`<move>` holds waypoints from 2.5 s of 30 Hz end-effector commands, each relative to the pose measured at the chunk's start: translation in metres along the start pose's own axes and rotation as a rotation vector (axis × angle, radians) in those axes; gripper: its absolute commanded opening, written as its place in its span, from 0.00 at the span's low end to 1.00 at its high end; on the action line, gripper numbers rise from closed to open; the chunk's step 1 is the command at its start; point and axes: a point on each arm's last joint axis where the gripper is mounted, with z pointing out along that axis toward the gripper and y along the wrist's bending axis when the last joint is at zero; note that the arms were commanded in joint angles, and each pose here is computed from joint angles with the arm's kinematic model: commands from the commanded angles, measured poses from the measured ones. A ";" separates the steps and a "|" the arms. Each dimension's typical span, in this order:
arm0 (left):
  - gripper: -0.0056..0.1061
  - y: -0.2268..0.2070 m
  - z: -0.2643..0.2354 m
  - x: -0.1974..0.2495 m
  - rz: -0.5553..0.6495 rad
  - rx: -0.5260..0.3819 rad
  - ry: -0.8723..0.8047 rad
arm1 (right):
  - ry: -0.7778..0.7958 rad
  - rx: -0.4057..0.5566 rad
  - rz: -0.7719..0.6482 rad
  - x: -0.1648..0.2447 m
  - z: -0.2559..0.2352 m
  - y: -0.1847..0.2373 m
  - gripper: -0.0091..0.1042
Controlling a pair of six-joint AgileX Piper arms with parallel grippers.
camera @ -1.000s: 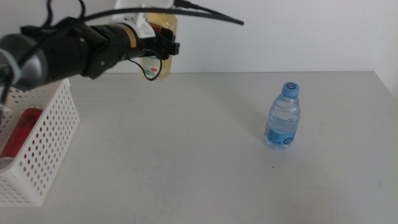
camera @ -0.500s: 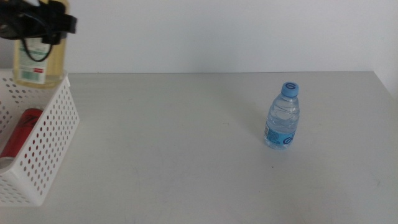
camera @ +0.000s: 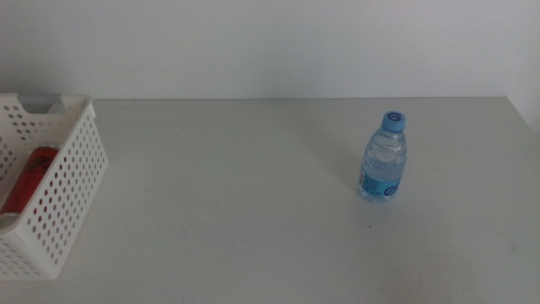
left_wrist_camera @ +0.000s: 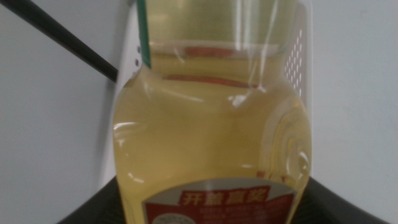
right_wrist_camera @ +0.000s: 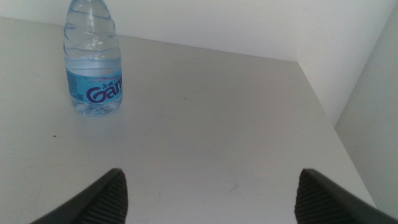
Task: Use arms to grab the bottles and put them into the dustbin to the left of the table.
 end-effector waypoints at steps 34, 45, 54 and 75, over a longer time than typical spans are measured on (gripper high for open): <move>0.89 0.005 0.132 -0.013 -0.052 0.185 0.159 | -0.101 0.026 -0.018 -0.011 -0.003 -0.002 0.75; 0.89 0.005 0.102 -0.028 -0.073 0.231 0.128 | -0.101 0.026 -0.018 -0.011 -0.003 -0.002 0.75; 0.89 -0.034 0.015 -0.026 0.018 0.201 -0.271 | -0.101 0.026 -0.018 -0.011 -0.003 -0.002 0.75; 0.89 -0.095 -0.083 0.181 -0.040 0.700 -0.519 | -0.101 0.026 -0.018 -0.011 -0.003 -0.002 0.75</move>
